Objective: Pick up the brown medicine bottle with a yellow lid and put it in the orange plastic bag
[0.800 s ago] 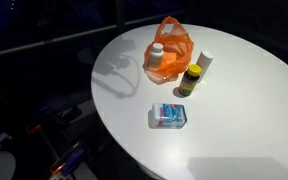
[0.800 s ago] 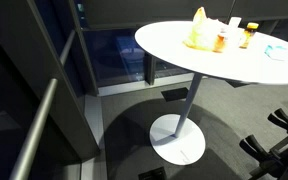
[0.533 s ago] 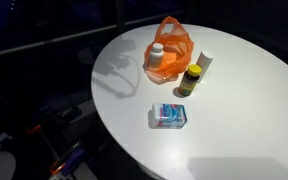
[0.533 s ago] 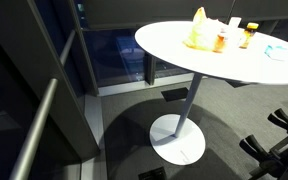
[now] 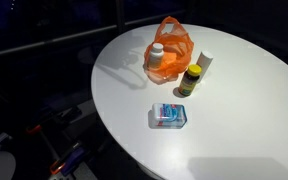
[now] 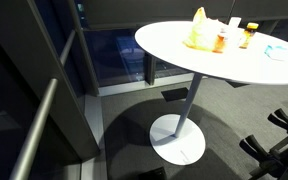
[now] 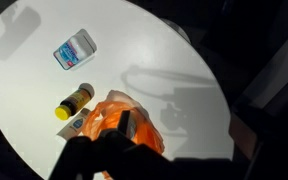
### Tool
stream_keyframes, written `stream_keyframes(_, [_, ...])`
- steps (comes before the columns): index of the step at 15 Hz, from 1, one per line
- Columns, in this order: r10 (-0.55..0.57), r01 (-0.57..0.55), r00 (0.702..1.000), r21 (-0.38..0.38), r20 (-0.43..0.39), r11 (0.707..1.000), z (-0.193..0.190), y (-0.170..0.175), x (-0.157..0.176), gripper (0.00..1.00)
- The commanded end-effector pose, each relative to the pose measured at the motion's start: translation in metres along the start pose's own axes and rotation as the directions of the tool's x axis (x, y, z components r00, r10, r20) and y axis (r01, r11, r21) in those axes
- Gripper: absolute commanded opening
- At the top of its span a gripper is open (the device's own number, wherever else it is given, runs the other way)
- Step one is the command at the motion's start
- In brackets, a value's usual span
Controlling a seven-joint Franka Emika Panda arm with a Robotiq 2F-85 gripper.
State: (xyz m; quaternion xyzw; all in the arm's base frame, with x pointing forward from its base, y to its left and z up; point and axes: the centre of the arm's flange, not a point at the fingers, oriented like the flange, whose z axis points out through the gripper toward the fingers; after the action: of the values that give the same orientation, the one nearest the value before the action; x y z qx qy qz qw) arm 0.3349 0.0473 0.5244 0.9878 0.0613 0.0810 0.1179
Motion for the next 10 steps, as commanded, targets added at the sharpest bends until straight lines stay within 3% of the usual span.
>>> stream_keyframes(1, [0.036, -0.036, 0.999, -0.006, 0.037, 0.999, -0.01, 0.017, 0.051, 1.0])
stream_keyframes(10, [0.171, -0.179, 0.976, 0.051, 0.138, 0.982, 0.039, 0.059, 0.118, 1.0])
